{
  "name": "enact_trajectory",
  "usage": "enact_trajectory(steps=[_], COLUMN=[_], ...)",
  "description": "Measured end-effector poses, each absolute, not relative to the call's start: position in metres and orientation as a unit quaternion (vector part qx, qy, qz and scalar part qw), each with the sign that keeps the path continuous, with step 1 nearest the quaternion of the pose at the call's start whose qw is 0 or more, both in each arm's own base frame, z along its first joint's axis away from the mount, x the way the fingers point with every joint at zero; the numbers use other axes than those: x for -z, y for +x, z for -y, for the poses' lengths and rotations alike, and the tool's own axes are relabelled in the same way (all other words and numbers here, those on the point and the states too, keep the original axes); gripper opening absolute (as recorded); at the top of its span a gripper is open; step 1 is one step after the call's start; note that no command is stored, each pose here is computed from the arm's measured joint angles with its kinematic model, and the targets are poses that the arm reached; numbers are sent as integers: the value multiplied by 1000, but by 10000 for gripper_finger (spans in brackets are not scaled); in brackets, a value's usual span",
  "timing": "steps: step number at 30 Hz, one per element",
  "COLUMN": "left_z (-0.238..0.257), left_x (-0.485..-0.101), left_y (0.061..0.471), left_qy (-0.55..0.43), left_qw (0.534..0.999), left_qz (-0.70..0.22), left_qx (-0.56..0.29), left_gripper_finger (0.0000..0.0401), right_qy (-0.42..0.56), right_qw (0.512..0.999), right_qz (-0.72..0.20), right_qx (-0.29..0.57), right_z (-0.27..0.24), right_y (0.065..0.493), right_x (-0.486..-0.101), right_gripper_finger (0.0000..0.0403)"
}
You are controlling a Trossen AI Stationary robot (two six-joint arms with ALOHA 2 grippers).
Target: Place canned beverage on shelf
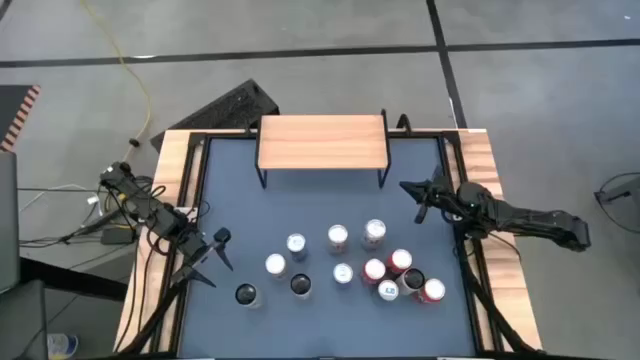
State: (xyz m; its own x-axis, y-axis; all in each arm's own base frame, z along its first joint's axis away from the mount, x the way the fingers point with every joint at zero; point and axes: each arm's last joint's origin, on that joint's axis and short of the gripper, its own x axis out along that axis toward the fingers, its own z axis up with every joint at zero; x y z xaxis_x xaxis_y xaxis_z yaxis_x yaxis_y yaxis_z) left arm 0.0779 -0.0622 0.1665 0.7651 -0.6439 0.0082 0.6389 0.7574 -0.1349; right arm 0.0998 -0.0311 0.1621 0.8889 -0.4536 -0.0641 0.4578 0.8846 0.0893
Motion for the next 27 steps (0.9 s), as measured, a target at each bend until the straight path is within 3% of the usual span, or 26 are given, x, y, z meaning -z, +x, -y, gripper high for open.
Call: enact_trajectory(steps=[27], left_z=[62], left_x=[-167], left_y=[78], left_qy=[-61], left_qw=[938], left_qz=[-18], left_qx=[342], left_gripper_finger=[269], right_qy=[51], right_qw=[971], right_qz=[-21], right_qx=[235], right_z=[31], right_y=[100], right_x=[-162], right_gripper_finger=[0])
